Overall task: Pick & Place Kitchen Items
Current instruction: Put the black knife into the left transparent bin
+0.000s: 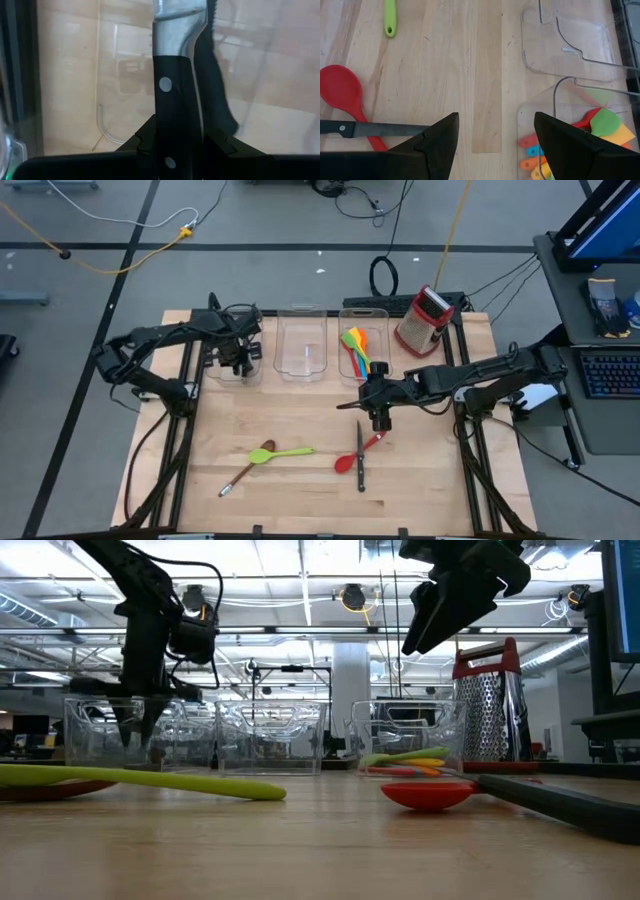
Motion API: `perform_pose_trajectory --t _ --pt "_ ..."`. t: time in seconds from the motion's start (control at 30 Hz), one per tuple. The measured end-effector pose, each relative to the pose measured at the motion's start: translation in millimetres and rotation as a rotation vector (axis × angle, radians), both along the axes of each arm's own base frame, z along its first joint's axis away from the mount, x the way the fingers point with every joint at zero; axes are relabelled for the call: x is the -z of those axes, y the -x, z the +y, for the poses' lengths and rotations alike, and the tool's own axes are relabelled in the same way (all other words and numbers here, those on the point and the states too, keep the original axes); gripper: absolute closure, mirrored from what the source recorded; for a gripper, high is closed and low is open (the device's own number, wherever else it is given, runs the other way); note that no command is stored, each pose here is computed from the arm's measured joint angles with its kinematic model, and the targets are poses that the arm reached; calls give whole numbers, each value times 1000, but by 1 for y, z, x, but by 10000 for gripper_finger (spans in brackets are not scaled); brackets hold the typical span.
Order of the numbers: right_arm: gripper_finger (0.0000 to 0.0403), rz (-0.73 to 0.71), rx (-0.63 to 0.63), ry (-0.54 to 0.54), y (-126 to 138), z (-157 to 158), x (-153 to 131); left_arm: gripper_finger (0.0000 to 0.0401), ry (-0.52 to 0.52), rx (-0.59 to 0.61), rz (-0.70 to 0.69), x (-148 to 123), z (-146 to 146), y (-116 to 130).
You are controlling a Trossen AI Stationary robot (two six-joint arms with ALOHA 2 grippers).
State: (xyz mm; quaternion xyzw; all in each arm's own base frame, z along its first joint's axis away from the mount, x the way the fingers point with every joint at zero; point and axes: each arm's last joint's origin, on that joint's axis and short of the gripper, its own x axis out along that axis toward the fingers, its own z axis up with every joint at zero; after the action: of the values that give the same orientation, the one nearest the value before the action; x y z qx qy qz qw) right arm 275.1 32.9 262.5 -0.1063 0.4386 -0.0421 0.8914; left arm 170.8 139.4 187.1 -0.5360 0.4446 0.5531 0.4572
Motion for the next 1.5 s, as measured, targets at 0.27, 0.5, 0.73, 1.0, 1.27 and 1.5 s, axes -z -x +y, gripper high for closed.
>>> perform_pose_trajectory --t 0.27,0.5,0.73,1.0,1.27,1.5 --pt "151 1 -3 2 0 0 0 317 43 10 63 16 4 -5" --pt "151 0 -3 1 0 0 0 306 49 30 72 23 7 -8" --pt "151 0 -2 0 0 0 0 213 25 72 33 23 10 -12" --pt "151 -1 -2 -1 0 0 0 146 29 90 34 23 9 -12" --pt "151 -1 -1 -1 0 0 0 123 29 141 -17 14 6 -10" --pt "151 -1 -1 -1 0 0 0 126 -79 130 -108 -15 0 1"
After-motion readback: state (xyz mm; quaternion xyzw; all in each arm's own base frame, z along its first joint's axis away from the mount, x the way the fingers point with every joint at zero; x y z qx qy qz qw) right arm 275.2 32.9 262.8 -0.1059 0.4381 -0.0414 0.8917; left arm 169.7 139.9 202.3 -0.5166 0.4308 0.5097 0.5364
